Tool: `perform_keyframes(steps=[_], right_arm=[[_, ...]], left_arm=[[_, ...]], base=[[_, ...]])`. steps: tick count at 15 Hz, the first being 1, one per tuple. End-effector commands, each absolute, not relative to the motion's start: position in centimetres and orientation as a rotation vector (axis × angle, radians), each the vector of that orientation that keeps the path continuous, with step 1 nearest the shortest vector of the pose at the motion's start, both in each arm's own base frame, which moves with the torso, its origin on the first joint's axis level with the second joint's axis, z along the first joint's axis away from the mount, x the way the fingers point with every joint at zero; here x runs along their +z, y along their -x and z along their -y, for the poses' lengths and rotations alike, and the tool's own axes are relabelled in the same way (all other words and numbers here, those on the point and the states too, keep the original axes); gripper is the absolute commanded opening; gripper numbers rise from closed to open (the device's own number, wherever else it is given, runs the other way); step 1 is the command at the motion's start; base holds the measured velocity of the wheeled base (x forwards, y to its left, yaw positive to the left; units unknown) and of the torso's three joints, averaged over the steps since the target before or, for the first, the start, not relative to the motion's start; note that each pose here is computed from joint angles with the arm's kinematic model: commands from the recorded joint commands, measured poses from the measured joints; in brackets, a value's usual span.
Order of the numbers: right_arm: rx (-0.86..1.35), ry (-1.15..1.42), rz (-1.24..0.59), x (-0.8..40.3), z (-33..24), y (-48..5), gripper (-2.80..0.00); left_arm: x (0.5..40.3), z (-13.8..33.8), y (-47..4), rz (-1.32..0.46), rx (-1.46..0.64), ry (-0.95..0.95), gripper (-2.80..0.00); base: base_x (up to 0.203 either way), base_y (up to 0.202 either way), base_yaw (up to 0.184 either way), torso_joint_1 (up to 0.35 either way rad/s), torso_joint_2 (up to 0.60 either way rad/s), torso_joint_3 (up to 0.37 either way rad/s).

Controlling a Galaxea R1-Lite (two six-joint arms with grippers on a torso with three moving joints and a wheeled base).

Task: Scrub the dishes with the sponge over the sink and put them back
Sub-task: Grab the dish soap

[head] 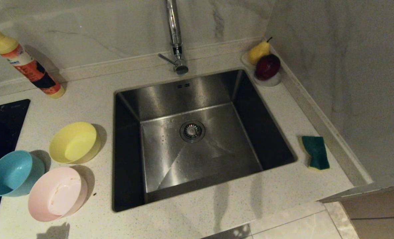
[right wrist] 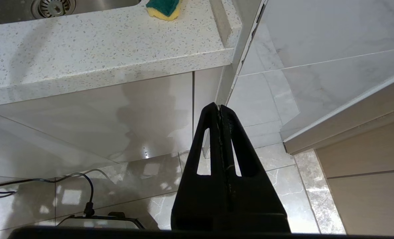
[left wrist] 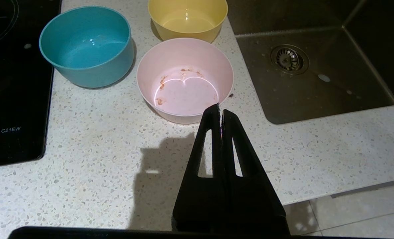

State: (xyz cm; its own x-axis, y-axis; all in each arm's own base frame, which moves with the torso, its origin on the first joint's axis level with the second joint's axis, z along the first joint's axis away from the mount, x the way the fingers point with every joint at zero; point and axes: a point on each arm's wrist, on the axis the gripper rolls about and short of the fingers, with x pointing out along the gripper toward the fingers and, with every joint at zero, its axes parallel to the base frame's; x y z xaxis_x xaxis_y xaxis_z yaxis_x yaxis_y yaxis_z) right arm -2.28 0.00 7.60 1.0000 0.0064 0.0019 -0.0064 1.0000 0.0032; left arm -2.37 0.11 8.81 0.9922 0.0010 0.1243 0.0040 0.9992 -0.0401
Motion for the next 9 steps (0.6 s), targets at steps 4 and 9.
perform_keyframes(steps=[4,9], right_arm=[[0.006,-0.003,0.003,7.62,0.0,2.28,-2.8],[0.006,-0.003,0.003,7.62,0.0,2.28,-2.8]], left_arm=[[7.7,-0.1,2.04,0.086,0.0,0.04,-2.8],[7.7,-0.1,2.04,0.086,0.0,0.04,-2.8]], base=[[0.0,0.0,0.0,0.0,0.0,0.0],[0.0,0.0,0.0,0.0,0.0,0.0]])
